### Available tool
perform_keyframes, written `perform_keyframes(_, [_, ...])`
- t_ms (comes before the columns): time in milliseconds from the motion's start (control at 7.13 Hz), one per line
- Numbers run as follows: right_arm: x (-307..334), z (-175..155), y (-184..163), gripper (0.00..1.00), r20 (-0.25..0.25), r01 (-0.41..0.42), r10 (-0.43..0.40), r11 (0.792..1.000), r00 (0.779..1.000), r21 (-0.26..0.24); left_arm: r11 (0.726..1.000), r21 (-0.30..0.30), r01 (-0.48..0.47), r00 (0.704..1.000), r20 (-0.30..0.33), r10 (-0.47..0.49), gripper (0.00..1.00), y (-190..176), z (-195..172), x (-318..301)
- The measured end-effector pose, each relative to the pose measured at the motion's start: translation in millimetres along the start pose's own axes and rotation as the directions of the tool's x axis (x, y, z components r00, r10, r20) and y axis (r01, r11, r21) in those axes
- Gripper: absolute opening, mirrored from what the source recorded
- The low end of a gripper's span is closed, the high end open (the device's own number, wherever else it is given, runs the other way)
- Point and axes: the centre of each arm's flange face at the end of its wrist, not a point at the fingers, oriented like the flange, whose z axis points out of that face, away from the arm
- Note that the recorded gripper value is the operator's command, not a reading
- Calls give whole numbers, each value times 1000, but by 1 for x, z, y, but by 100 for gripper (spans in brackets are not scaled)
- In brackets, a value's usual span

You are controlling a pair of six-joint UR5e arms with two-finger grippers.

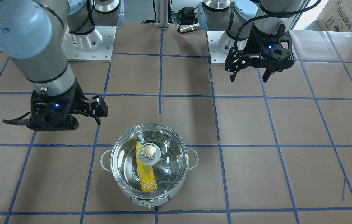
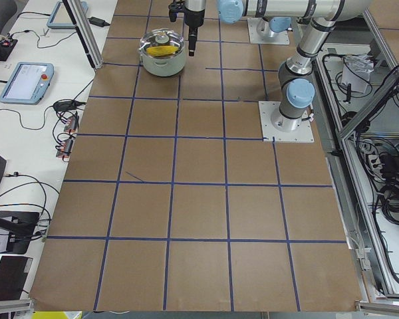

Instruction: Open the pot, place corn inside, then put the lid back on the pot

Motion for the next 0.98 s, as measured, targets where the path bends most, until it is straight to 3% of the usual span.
perform_keyframes(280, [-2, -14, 26, 100, 6, 16, -16, 999, 1000, -41, 1000, 1, -7, 1000, -5, 7, 100, -4, -2, 0])
perform_keyframes(981, [-1, -8, 20, 100, 25, 18, -17, 999, 1000, -51, 1000, -3, -6, 1000, -24, 6, 100, -5, -1, 5])
